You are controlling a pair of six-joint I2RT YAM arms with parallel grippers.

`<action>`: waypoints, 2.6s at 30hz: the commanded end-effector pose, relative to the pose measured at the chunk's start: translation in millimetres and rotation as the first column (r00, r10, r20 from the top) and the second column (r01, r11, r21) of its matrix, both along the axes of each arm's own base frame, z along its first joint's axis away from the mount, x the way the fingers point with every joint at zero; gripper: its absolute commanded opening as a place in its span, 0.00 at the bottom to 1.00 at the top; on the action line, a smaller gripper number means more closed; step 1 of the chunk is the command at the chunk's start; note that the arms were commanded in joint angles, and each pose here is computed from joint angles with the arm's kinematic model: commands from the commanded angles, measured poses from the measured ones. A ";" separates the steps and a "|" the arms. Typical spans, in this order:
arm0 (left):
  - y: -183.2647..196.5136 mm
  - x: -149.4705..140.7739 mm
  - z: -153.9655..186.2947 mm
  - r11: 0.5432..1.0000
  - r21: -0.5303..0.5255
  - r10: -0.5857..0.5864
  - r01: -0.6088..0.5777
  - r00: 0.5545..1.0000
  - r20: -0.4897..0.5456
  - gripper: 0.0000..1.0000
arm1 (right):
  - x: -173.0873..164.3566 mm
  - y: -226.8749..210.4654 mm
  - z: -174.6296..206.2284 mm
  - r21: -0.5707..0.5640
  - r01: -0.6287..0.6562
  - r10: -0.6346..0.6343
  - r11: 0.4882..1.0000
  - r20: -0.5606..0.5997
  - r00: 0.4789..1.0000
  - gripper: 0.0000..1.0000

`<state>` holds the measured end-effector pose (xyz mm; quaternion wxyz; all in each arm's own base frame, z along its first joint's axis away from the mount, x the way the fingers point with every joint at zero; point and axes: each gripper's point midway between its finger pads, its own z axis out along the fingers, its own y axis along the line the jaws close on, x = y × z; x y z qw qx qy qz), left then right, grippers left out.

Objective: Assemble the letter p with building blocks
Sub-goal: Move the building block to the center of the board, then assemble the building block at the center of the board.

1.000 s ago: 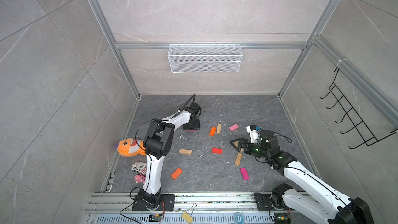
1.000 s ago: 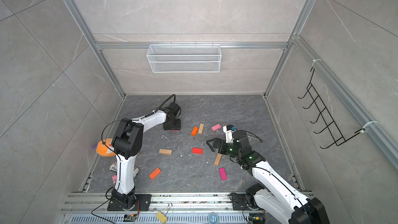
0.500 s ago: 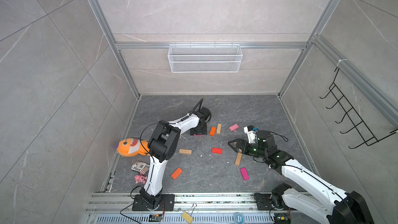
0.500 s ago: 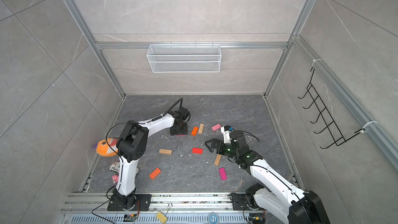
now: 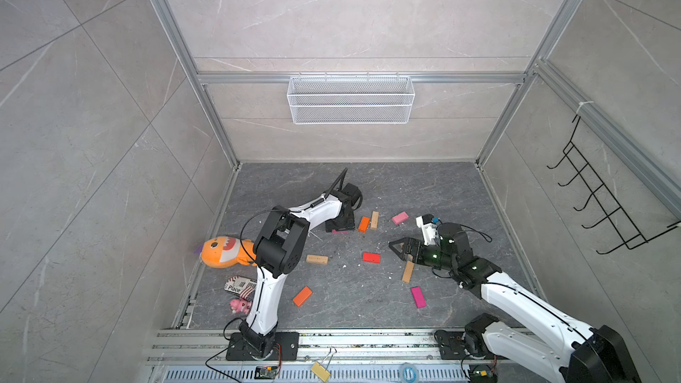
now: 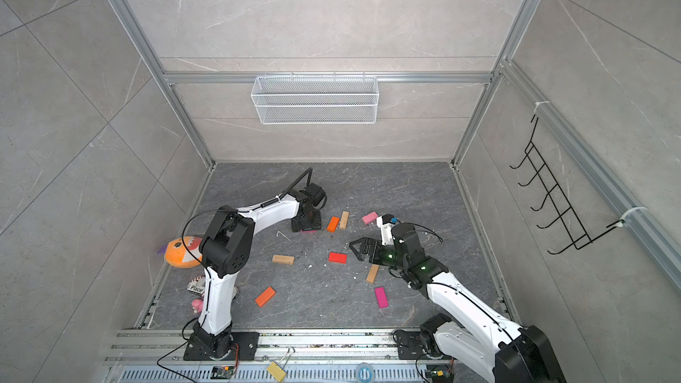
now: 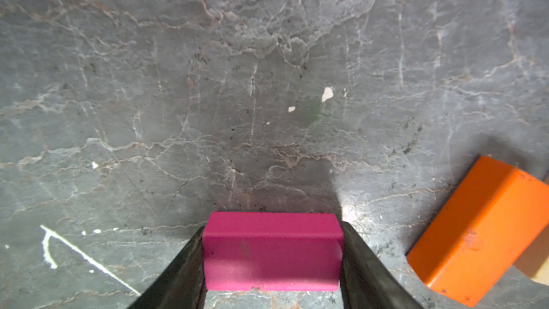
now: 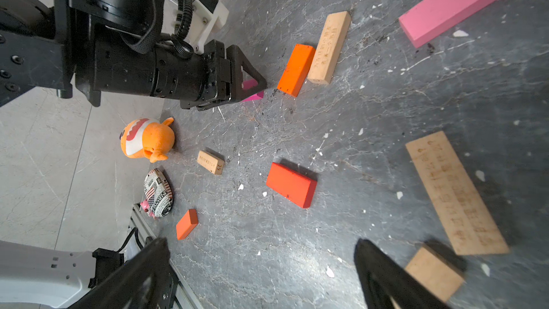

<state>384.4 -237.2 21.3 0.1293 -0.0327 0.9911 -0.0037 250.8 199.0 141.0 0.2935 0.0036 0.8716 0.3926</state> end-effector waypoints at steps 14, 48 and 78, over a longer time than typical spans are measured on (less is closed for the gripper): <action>3.9 -10.1 -0.5 1.000 0.020 -0.013 0.014 0.999 -0.032 0.79 | 1.8 1.4 -1.1 -0.005 0.013 -0.013 1.000 0.000 1.000 1.00; 40.5 -80.7 159.5 0.907 -0.376 -0.075 0.190 0.951 0.300 1.00 | 42.7 57.0 -8.2 -0.270 0.006 -0.028 0.963 -0.077 0.997 0.84; 95.0 -126.6 175.3 0.813 -0.543 -0.070 0.210 0.961 0.268 1.00 | 118.2 107.7 -81.1 -0.577 0.101 -0.216 0.811 -0.134 0.967 0.61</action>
